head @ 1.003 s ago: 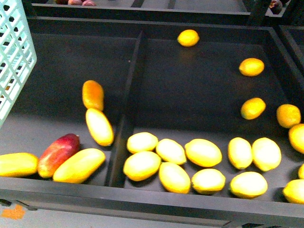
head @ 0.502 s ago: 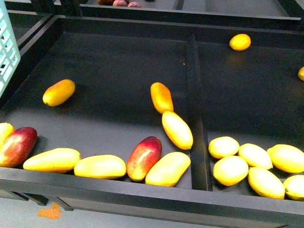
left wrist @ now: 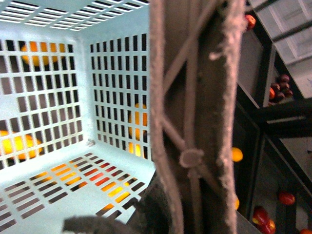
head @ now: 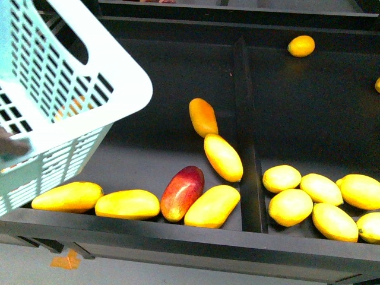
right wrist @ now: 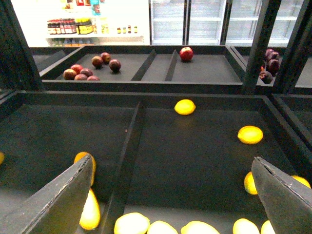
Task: Pick lemon and mango into basket
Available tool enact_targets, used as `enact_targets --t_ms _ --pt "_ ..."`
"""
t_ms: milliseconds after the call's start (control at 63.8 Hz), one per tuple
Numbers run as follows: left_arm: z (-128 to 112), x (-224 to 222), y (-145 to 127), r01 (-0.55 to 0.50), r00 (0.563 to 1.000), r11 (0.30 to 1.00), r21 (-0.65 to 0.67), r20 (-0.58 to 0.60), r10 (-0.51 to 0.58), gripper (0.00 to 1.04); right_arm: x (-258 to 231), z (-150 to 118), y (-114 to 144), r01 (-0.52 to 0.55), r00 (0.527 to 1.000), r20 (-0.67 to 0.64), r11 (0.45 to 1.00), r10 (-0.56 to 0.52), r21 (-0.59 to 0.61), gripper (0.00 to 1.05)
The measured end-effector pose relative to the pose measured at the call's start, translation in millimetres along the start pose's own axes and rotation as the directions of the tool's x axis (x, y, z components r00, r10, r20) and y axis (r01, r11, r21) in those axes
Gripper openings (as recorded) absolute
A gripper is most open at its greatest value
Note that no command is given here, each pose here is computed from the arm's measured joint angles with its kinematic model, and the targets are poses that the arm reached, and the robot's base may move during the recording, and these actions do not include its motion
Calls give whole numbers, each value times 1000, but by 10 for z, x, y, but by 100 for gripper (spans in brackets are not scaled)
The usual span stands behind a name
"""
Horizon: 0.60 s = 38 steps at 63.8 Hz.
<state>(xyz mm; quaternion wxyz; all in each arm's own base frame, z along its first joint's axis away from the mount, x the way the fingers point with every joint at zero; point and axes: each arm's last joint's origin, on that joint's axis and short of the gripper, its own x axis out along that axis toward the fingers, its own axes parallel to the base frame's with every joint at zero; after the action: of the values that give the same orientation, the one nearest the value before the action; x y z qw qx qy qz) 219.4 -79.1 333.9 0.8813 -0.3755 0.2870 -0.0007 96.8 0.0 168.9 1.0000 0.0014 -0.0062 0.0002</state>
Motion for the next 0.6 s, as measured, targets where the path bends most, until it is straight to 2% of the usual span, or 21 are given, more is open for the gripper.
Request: enact_targets --t_ms 110,266,470,596 --pt "-100 110 -238 72 995 997 30 -74 -69 5 0 0 0 0 1000 0 1000 0 0 96" --pt "-366 243 -497 155 971 987 39 -189 -145 5 0 0 0 0 1000 0 1000 0 0 96" --pt "-621 215 -693 213 959 975 68 -207 -195 5 0 0 0 0 1000 0 1000 0 0 96" --pt "-646 195 -719 224 956 972 74 -213 -204 5 0 0 0 0 1000 0 1000 0 0 96"
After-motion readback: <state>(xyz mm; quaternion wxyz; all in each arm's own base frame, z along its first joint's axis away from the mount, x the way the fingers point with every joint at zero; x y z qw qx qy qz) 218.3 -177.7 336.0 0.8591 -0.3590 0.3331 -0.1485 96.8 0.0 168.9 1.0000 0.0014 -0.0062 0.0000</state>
